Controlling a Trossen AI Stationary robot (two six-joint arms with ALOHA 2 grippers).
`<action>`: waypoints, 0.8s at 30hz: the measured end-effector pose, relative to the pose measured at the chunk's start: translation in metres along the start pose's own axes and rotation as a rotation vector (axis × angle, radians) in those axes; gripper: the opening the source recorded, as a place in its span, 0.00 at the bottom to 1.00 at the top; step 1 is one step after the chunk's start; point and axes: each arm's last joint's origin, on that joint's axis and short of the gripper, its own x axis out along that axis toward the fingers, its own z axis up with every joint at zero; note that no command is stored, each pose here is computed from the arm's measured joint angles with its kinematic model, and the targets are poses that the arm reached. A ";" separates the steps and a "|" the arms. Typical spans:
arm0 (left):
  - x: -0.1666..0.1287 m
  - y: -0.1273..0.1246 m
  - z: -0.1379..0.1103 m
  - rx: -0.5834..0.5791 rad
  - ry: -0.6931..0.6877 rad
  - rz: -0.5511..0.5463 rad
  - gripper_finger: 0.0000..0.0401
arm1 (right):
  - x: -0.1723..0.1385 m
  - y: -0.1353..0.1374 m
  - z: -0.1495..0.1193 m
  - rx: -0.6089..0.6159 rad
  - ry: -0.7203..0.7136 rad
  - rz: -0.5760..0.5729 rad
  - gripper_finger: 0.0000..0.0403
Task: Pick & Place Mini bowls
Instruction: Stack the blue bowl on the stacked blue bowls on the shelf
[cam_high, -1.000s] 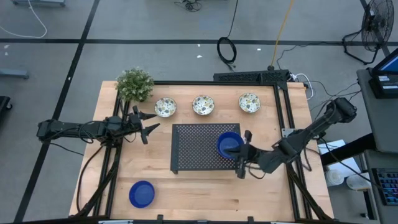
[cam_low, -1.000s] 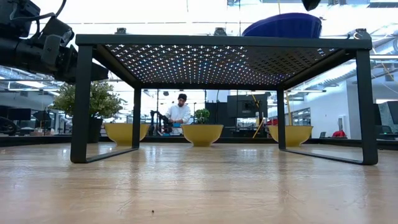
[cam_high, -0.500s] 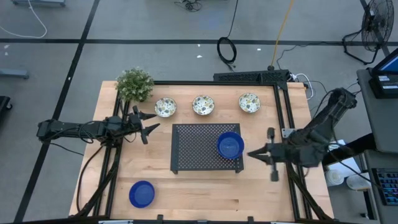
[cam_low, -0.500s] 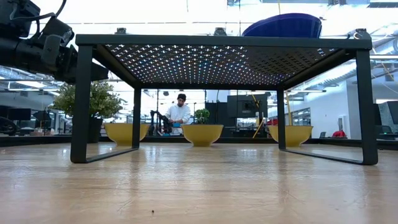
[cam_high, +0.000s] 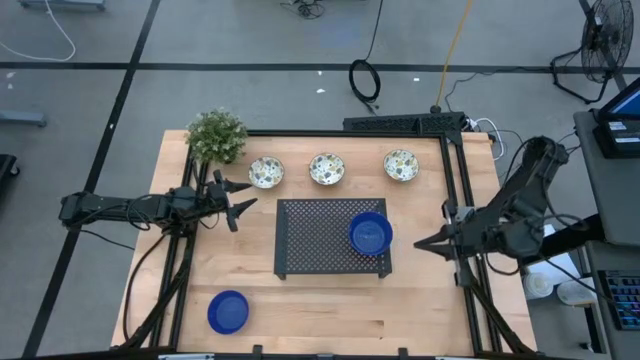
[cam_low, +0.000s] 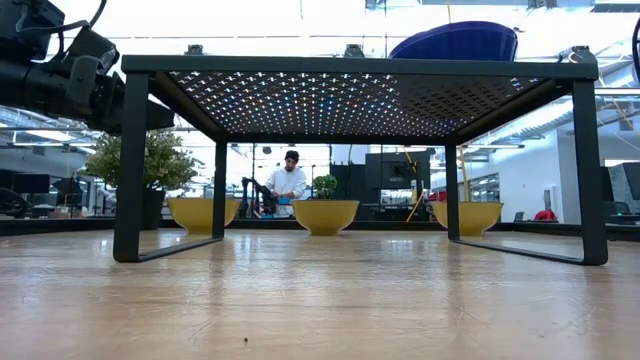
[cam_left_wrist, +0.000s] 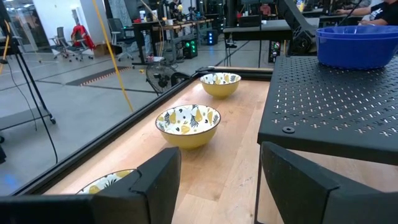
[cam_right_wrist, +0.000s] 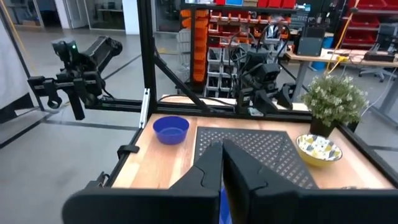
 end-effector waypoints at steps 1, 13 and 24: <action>0.000 0.000 0.000 0.000 0.000 0.000 0.57 | 0.001 0.001 -0.004 0.002 0.004 0.000 0.00; 0.000 0.000 0.000 0.000 0.000 0.000 0.57 | 0.017 0.008 -0.063 0.011 -0.131 0.017 0.00; 0.000 0.000 0.000 0.000 0.000 0.000 0.57 | 0.013 0.002 -0.073 -0.118 -0.346 -0.001 0.00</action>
